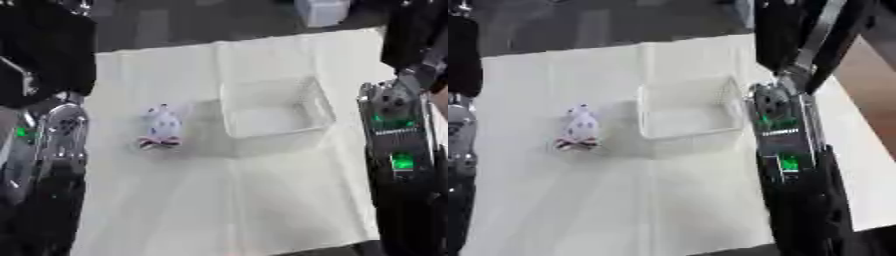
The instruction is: Pick up objects on the table and place them in the box.
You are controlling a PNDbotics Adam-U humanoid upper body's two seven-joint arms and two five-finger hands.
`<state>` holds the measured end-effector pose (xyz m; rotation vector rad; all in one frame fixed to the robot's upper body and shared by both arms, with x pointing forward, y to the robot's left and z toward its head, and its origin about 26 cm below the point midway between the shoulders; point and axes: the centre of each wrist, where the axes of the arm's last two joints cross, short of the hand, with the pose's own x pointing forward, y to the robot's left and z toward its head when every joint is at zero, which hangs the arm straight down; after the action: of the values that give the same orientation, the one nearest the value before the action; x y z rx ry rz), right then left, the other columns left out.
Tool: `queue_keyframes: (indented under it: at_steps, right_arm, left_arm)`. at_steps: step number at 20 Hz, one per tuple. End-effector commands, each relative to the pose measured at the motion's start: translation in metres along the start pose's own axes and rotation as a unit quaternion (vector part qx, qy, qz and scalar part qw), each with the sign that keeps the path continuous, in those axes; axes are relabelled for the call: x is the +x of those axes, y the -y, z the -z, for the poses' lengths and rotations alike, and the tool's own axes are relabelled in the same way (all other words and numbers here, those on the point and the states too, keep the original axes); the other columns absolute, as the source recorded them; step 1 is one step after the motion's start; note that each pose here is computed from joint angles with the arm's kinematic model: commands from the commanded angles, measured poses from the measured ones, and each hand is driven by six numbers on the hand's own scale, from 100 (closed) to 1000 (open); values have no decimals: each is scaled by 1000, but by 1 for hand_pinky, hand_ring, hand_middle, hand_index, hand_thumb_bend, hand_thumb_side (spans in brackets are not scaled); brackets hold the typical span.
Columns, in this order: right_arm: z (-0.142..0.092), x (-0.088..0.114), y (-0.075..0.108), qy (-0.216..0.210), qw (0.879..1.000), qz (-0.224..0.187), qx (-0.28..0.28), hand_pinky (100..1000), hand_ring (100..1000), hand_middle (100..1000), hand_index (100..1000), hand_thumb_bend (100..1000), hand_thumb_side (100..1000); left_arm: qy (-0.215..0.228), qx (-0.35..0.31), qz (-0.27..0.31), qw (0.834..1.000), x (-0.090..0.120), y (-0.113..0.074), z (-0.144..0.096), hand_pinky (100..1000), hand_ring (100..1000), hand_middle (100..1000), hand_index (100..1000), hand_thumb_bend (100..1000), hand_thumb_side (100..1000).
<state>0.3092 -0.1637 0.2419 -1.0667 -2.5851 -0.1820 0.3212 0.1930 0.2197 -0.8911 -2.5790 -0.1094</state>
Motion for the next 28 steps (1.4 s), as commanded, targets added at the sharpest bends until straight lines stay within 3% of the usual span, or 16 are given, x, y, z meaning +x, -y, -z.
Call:
queue_keyframes:
  at_steps: [1,12,19,23,28]
  right_arm:
    - [5,2,3,8,1000,1,-4,348,491,648,836,100,860]
    - [4,1,3,4,1000,3,-2,344,489,647,836,100,863]
    - [7,0,5,10,1000,-5,-12,352,493,648,836,100,859]
    - [7,-1,5,14,1000,-8,-16,356,494,648,836,100,858]
    - [7,-1,5,17,1000,-9,-17,357,495,648,836,100,858]
  left_arm:
    - [6,-11,8,1000,4,-1,5,834,854,943,946,214,860]
    - [-1,-18,13,1000,4,-2,5,839,855,946,945,193,877]
    - [-33,-69,111,991,8,-9,10,887,878,989,979,137,895]
    - [-65,-127,225,964,8,-23,13,919,894,1000,1000,100,910]
    - [-84,-200,340,915,2,-38,22,956,920,1000,1000,100,908]
